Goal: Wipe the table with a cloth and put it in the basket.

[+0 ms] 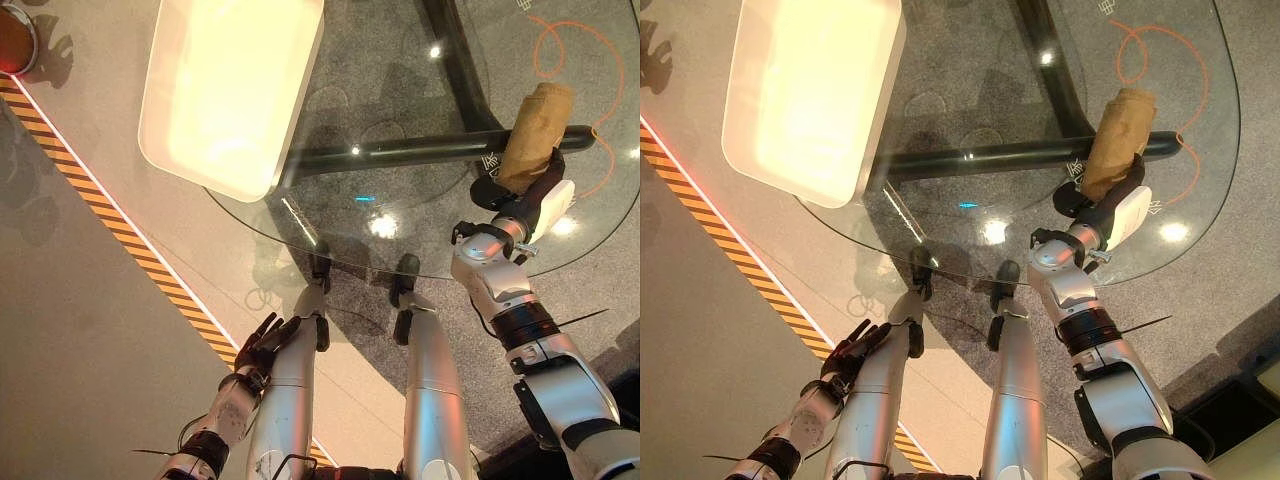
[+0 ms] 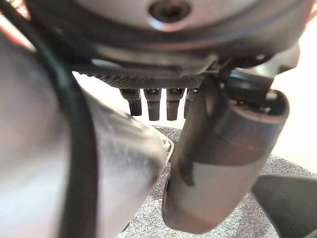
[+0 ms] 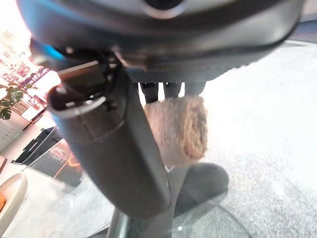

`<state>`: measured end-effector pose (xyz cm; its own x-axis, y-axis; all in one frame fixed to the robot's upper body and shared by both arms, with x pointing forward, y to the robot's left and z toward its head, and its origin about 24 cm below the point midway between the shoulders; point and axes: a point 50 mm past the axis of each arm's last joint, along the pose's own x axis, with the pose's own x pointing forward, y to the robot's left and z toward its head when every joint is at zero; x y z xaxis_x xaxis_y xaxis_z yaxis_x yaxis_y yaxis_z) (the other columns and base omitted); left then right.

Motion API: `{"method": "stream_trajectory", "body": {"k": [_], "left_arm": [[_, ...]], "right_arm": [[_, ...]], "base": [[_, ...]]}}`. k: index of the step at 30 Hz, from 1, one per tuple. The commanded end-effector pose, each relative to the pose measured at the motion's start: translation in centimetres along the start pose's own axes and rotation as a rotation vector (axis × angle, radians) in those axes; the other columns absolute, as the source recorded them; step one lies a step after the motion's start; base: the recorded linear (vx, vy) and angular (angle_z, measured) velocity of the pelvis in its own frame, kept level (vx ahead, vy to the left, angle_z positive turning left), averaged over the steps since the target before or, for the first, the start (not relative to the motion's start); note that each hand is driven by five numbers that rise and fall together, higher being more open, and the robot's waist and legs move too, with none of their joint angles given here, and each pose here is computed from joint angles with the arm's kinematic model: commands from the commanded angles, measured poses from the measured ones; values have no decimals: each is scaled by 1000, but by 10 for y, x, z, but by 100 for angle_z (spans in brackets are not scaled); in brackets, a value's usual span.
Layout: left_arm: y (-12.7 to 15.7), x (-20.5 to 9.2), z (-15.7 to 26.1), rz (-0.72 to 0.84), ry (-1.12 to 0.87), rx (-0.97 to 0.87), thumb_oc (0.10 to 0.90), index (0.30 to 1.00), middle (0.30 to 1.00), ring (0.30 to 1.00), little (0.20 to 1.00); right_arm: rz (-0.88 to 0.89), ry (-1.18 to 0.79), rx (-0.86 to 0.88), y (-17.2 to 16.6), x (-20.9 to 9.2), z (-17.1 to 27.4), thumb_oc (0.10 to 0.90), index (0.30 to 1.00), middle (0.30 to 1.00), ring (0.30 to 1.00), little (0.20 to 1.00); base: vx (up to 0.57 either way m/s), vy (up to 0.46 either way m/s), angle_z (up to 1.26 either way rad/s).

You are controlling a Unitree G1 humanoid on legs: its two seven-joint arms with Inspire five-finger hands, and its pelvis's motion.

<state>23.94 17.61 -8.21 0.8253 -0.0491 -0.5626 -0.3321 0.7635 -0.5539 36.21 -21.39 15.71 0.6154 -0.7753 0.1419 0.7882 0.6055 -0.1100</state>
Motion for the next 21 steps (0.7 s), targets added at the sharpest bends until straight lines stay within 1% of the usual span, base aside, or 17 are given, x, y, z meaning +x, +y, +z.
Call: {"method": "stream_trajectory", "body": {"k": [1, 10, 11, 12, 13, 14, 21], "left_arm": [[-22, -7, -43, -97, 118, -46, 800, 900, 900, 900, 900], [-21, -6, -42, -87, 113, -41, 800, 900, 900, 900, 900], [-20, -7, -43, -86, 115, -40, 800, 900, 900, 900, 900], [-20, -7, -43, -86, 115, -40, 800, 900, 900, 900, 900], [-20, -7, -42, -86, 115, -40, 800, 900, 900, 900, 900], [-21, -7, -42, -87, 115, -40, 800, 900, 900, 900, 900], [-25, -6, -40, -90, 115, -42, 800, 900, 900, 900, 900]], "right_arm": [[-119, 63, 31, -17, 10, -8, 800, 900, 900, 900, 900], [-166, 122, 138, -23, 17, -12, 800, 900, 900, 900, 900], [-173, 135, 159, -24, 20, -12, 696, 811, 811, 811, 796], [-175, 137, 165, -25, 21, -12, 550, 686, 686, 686, 650], [-171, 138, 168, -26, 22, -12, 199, 385, 385, 385, 299], [-166, 138, 169, -26, 23, -11, 100, 300, 300, 300, 200], [-110, 132, 141, -24, 26, -8, 100, 300, 300, 300, 200]], "base": [[0, 0, 0], [1, -8, 1], [0, 0, 0], [0, 0, 0], [3, -8, 3], [0, -9, 5], [0, -2, 1]]}}
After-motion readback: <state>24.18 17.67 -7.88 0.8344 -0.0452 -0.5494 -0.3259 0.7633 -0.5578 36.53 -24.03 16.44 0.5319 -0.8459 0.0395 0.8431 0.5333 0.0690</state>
